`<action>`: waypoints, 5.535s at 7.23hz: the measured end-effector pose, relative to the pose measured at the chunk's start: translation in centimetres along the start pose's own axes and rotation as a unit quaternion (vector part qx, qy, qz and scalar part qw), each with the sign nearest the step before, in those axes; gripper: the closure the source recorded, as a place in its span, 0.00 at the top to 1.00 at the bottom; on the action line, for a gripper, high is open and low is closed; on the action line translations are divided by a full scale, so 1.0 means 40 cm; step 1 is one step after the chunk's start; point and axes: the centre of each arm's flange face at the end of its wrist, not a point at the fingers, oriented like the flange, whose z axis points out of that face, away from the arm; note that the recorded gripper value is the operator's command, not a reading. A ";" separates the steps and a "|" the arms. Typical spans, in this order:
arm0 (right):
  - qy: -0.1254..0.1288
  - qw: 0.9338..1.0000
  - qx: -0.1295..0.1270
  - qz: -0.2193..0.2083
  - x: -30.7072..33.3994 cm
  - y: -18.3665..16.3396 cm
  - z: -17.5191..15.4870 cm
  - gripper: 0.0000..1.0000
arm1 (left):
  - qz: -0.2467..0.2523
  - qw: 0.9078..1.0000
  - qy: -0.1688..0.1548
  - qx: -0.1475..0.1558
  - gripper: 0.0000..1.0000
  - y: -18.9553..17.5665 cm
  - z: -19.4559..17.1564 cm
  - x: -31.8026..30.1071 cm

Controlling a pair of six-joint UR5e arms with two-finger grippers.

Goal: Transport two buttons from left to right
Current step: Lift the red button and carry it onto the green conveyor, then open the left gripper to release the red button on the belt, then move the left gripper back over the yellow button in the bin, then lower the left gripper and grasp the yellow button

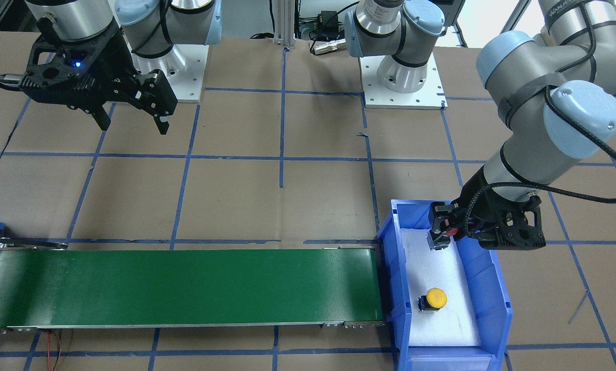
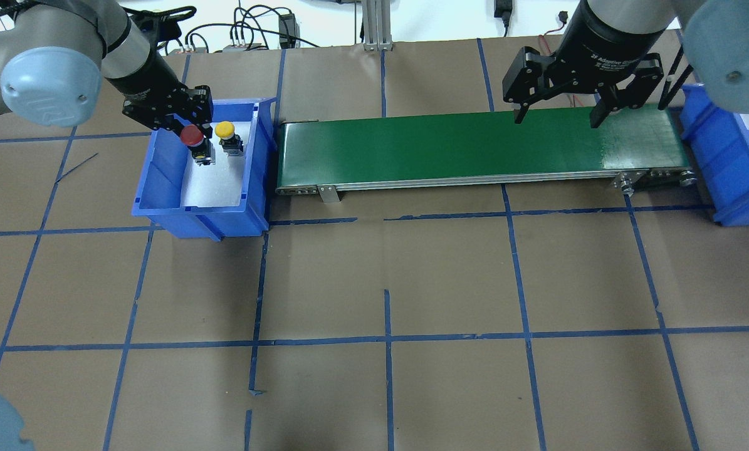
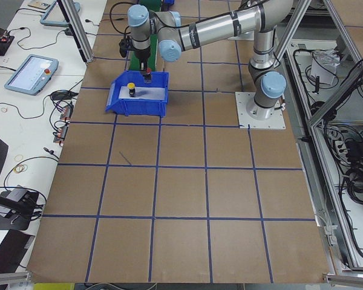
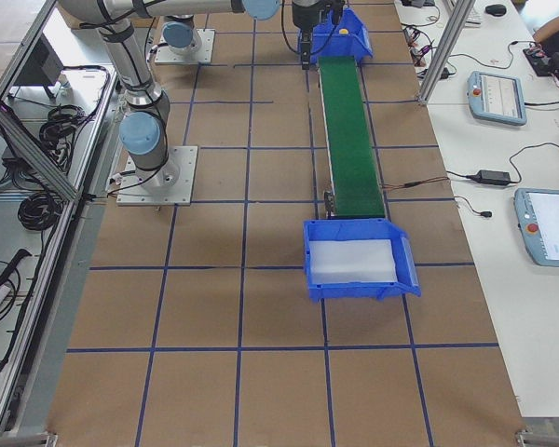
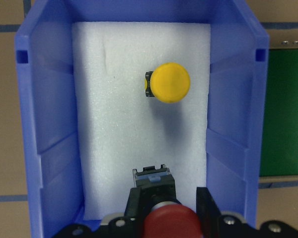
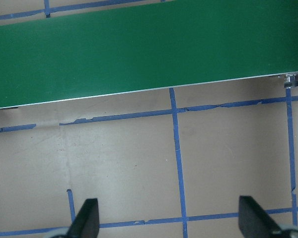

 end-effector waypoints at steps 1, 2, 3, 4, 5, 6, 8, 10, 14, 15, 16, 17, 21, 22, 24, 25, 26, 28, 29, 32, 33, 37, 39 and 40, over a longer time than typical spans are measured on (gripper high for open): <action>0.000 1.000 0.000 0.000 0.000 0.001 0.001 1.00 | -0.012 1.000 0.011 0.003 0.32 0.000 -0.026 0.042; 0.000 1.000 0.000 -0.001 -0.001 0.001 0.001 1.00 | -0.024 1.000 0.017 0.001 0.31 0.000 -0.032 0.106; 0.001 1.000 0.000 0.000 -0.001 0.001 0.001 1.00 | -0.034 0.999 0.021 0.000 0.31 -0.005 -0.018 0.179; 0.001 1.000 0.000 0.000 -0.001 0.001 0.002 1.00 | -0.042 0.999 0.024 0.004 0.31 -0.027 0.018 0.243; 0.001 1.000 -0.001 0.000 -0.001 0.001 0.002 1.00 | -0.039 0.999 0.026 0.012 0.30 -0.060 0.075 0.289; 0.001 1.000 -0.001 -0.001 -0.003 0.002 0.003 1.00 | -0.033 0.999 0.029 0.020 0.30 -0.089 0.133 0.315; 0.001 1.000 -0.002 -0.001 -0.003 0.003 0.003 1.00 | -0.013 0.999 0.031 0.022 0.30 -0.109 0.207 0.351; 0.001 1.000 -0.002 -0.001 -0.004 0.002 0.005 1.00 | -0.007 0.999 0.030 0.014 0.35 -0.117 0.257 0.359; 0.000 1.000 -0.001 -0.004 -0.012 0.001 0.010 1.00 | -0.030 0.998 0.046 0.003 1.00 -0.117 0.279 0.367; 0.000 1.000 0.001 -0.004 -0.010 -0.003 0.010 1.00 | -0.036 0.998 0.060 0.001 1.00 -0.115 0.274 0.374; 0.000 1.000 0.003 -0.003 -0.006 -0.006 0.007 1.00 | -0.035 0.997 0.067 0.006 1.00 -0.112 0.248 0.379; 0.000 1.000 0.007 -0.001 -0.003 -0.012 0.000 1.00 | -0.033 0.997 0.069 0.014 1.00 -0.102 0.194 0.379; -0.001 1.000 0.009 0.002 0.001 -0.024 -0.009 1.00 | -0.022 1.000 0.019 0.008 1.00 -0.133 0.067 0.037; -0.001 1.000 0.009 0.001 0.001 -0.024 -0.009 1.00 | -0.002 1.000 0.003 0.003 1.00 -0.146 0.066 -0.057; 0.000 1.000 0.009 0.001 0.000 -0.023 -0.009 1.00 | 0.043 0.999 -0.022 -0.009 1.00 -0.161 0.101 -0.144; 0.000 1.000 0.008 0.001 0.000 -0.023 -0.008 1.00 | 0.043 0.999 -0.020 -0.009 1.00 -0.175 0.146 -0.158; 0.000 1.000 0.008 0.001 0.000 -0.023 -0.008 1.00 | 0.041 0.999 -0.013 -0.006 1.00 -0.193 0.199 -0.166; 0.000 1.000 0.005 -0.001 -0.004 -0.020 -0.004 1.00 | 0.052 0.999 0.002 -0.006 0.90 -0.198 0.268 -0.168; 0.000 1.000 0.003 -0.002 -0.006 -0.018 -0.001 1.00 | 0.079 0.997 0.012 0.000 0.91 -0.199 0.286 -0.163; 0.004 1.000 0.001 -0.003 -0.004 -0.013 0.001 1.00 | 0.076 0.997 0.028 0.005 0.89 -0.200 0.296 -0.145; 0.004 1.000 0.001 -0.003 -0.004 -0.013 0.001 1.00 | 0.076 0.997 0.033 0.009 0.88 -0.201 0.296 -0.132; 0.004 1.000 0.001 -0.006 -0.010 -0.010 0.002 1.00 | 0.102 0.994 0.039 0.032 0.85 -0.210 0.319 -0.063; 0.001 1.000 0.001 -0.007 -0.014 -0.010 0.003 1.00 | 0.100 0.994 0.037 0.029 0.83 -0.210 0.332 -0.065; 0.001 1.000 0.000 -0.008 -0.015 -0.010 0.003 1.00 | 0.096 0.994 0.036 0.029 0.83 -0.213 0.332 -0.066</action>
